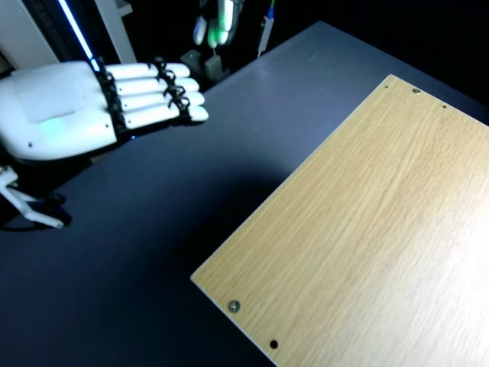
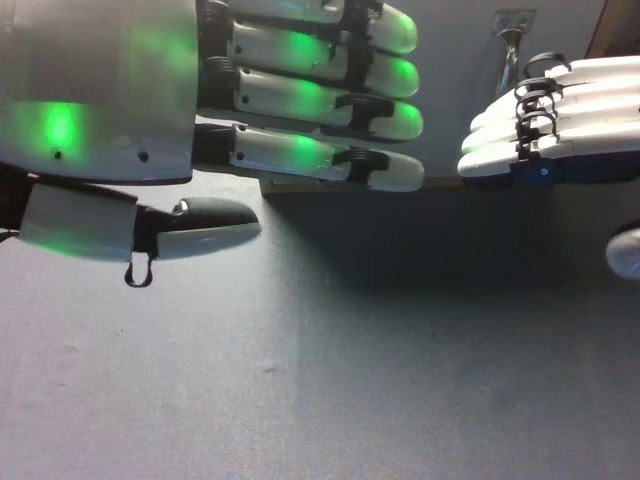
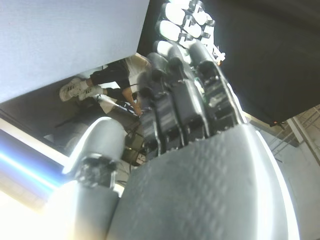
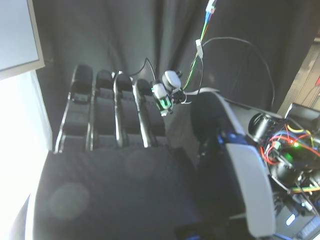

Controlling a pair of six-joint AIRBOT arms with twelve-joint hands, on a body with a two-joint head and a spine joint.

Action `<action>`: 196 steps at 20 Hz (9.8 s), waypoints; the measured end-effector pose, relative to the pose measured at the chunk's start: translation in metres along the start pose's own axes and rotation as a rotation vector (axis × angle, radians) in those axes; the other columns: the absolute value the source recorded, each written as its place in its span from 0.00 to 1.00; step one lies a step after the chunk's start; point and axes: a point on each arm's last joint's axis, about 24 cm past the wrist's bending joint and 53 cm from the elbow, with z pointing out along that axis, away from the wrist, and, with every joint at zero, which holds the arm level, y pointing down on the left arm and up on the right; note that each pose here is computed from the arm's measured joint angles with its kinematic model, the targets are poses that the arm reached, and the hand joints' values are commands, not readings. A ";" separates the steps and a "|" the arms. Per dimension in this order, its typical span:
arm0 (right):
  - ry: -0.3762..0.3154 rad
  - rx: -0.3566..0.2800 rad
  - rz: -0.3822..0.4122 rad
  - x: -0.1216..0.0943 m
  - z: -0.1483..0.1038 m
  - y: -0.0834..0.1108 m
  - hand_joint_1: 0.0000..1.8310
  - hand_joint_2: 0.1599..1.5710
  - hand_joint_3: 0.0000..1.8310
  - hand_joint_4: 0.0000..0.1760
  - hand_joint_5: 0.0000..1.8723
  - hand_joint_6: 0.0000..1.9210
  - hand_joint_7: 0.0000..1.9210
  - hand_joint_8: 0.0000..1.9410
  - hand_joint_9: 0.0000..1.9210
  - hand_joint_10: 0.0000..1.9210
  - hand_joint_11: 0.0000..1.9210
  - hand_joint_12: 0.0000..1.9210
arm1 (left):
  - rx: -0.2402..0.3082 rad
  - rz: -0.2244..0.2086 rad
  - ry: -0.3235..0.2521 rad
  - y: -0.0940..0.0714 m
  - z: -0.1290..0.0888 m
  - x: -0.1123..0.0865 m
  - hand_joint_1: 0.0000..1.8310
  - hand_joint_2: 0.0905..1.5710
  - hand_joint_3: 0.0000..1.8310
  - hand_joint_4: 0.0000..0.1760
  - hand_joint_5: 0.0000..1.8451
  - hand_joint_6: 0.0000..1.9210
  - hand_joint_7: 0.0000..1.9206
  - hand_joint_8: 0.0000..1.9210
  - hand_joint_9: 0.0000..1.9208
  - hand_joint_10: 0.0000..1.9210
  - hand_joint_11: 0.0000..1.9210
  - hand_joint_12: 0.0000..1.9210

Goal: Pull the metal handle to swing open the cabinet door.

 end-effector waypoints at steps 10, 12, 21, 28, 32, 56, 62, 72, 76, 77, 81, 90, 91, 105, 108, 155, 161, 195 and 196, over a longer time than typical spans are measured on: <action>-0.040 0.067 0.023 -0.009 -0.001 -0.018 0.00 1.00 0.01 0.00 0.05 0.00 0.07 0.00 0.05 0.00 0.00 0.21 | 0.000 0.002 0.003 0.000 0.000 0.001 0.00 1.00 0.10 0.00 0.13 0.00 0.14 0.00 0.13 0.00 0.00 0.30; -0.041 0.094 0.024 -0.009 0.000 -0.025 0.00 1.00 0.01 0.00 0.05 0.00 0.07 0.00 0.06 0.00 0.00 0.22 | -0.002 0.002 0.003 0.000 0.000 0.001 0.00 1.00 0.09 0.00 0.13 0.00 0.14 0.00 0.13 0.00 0.00 0.30; -0.146 0.270 0.213 -0.023 -0.008 -0.067 0.00 1.00 0.02 0.00 0.06 0.00 0.08 0.00 0.07 0.00 0.00 0.27 | -0.001 0.002 0.003 0.000 0.000 0.001 0.00 1.00 0.10 0.00 0.11 0.00 0.13 0.00 0.11 0.00 0.00 0.28; -0.236 0.328 0.359 -0.036 -0.016 -0.083 0.00 1.00 0.01 0.00 0.06 0.00 0.07 0.00 0.06 0.00 0.00 0.22 | -0.001 0.002 0.003 0.000 0.000 0.001 0.00 1.00 0.10 0.00 0.11 0.00 0.12 0.00 0.10 0.00 0.00 0.28; -0.275 0.333 0.426 -0.039 -0.021 -0.088 0.00 1.00 0.01 0.00 0.06 0.00 0.07 0.00 0.06 0.00 0.00 0.23 | -0.001 0.002 0.003 0.000 0.000 0.001 0.00 1.00 0.12 0.00 0.10 0.00 0.13 0.00 0.11 0.00 0.00 0.28; -0.468 0.623 0.685 -0.038 -0.076 -0.155 0.00 1.00 0.01 0.00 0.05 0.00 0.06 0.00 0.06 0.00 0.00 0.23 | 0.000 0.002 0.003 0.000 0.000 0.001 0.00 1.00 0.15 0.00 0.12 0.00 0.13 0.00 0.12 0.00 0.00 0.28; -0.495 0.643 0.789 -0.024 -0.074 -0.154 0.00 1.00 0.02 0.00 0.04 0.00 0.06 0.00 0.06 0.00 0.00 0.23 | 0.000 0.003 0.004 0.000 0.000 0.001 0.00 1.00 0.16 0.00 0.13 0.00 0.13 0.00 0.12 0.00 0.00 0.29; -0.522 0.691 0.887 -0.011 -0.075 -0.159 0.00 1.00 0.01 0.00 0.05 0.00 0.06 0.00 0.06 0.00 0.00 0.22 | 0.002 0.004 0.001 -0.001 0.001 0.000 0.00 1.00 0.14 0.00 0.13 0.00 0.13 0.00 0.12 0.00 0.00 0.27; -0.521 0.690 0.910 -0.010 -0.064 -0.159 0.00 1.00 0.01 0.00 0.05 0.00 0.07 0.00 0.06 0.00 0.00 0.23 | 0.004 0.010 0.005 -0.002 0.001 0.001 0.00 1.00 0.15 0.00 0.13 0.00 0.13 0.00 0.12 0.00 0.00 0.28; -0.517 0.690 0.920 -0.008 -0.059 -0.160 0.00 1.00 0.01 0.00 0.05 0.00 0.07 0.00 0.06 0.00 0.00 0.23 | 0.004 0.013 0.006 -0.002 0.001 0.001 0.00 1.00 0.15 0.00 0.13 0.00 0.13 0.00 0.12 0.00 0.00 0.28; -0.524 0.680 0.936 -0.011 -0.052 -0.159 0.00 1.00 0.02 0.00 0.06 0.00 0.09 0.00 0.08 0.00 0.00 0.28 | -0.010 0.090 0.013 0.003 -0.001 0.003 0.00 1.00 0.15 0.00 0.13 0.00 0.14 0.00 0.13 0.00 0.00 0.29; -0.543 0.682 1.006 -0.009 -0.043 -0.169 0.00 1.00 0.01 0.00 0.07 0.00 0.09 0.00 0.09 0.00 0.00 0.31 | -0.058 0.172 -0.032 0.009 0.005 0.000 0.00 1.00 0.14 0.00 0.11 0.00 0.12 0.00 0.11 0.00 0.00 0.29; -0.543 0.681 1.007 -0.009 -0.043 -0.169 0.00 1.00 0.01 0.00 0.07 0.00 0.09 0.00 0.09 0.00 0.00 0.29 | -0.079 0.168 -0.060 0.012 0.005 -0.003 0.00 1.00 0.14 0.00 0.11 0.00 0.12 0.00 0.11 0.00 0.00 0.28; -0.553 0.667 1.109 0.002 -0.030 -0.170 0.00 1.00 0.02 0.00 0.07 0.00 0.08 0.00 0.07 0.00 0.00 0.23 | -0.311 0.234 -0.192 0.038 0.009 -0.008 0.00 1.00 0.16 0.00 0.10 0.00 0.12 0.00 0.10 0.00 0.00 0.27; -0.553 0.668 1.135 0.007 -0.027 -0.171 0.00 1.00 0.02 0.00 0.07 0.00 0.09 0.00 0.07 0.00 0.00 0.23 | -0.328 0.194 -0.164 0.030 0.005 0.011 0.00 1.00 0.06 0.00 0.11 0.00 0.12 0.00 0.11 0.00 0.00 0.28; -0.496 0.655 1.163 0.033 -0.025 -0.143 0.00 1.00 0.06 0.00 0.02 0.00 0.01 0.00 0.00 0.00 0.01 0.01 | -0.423 -0.108 0.108 0.068 -0.060 0.138 0.00 1.00 0.06 0.00 0.03 0.00 0.03 0.00 0.02 0.00 0.00 0.07; -0.471 0.659 1.146 0.041 -0.029 -0.131 0.00 0.99 0.06 0.00 0.03 0.01 0.03 0.01 0.02 0.01 0.02 0.01 | -0.451 -0.115 0.108 0.077 -0.066 0.140 0.00 0.99 0.06 0.00 0.04 0.00 0.04 0.00 0.02 0.00 0.00 0.09; -0.362 0.734 0.868 0.047 -0.074 -0.118 0.00 1.00 0.04 0.00 0.03 0.00 0.03 0.00 0.02 0.00 0.00 0.10 | -0.496 -0.086 0.092 0.098 -0.091 0.133 0.00 1.00 0.06 0.00 0.05 0.00 0.05 0.00 0.04 0.00 0.00 0.12; -0.344 0.744 0.840 0.049 -0.075 -0.118 0.00 1.00 0.04 0.00 0.03 0.00 0.03 0.00 0.02 0.00 0.00 0.09 | -0.495 -0.086 0.091 0.098 -0.091 0.132 0.00 1.00 0.06 0.00 0.04 0.00 0.04 0.00 0.03 0.00 0.00 0.12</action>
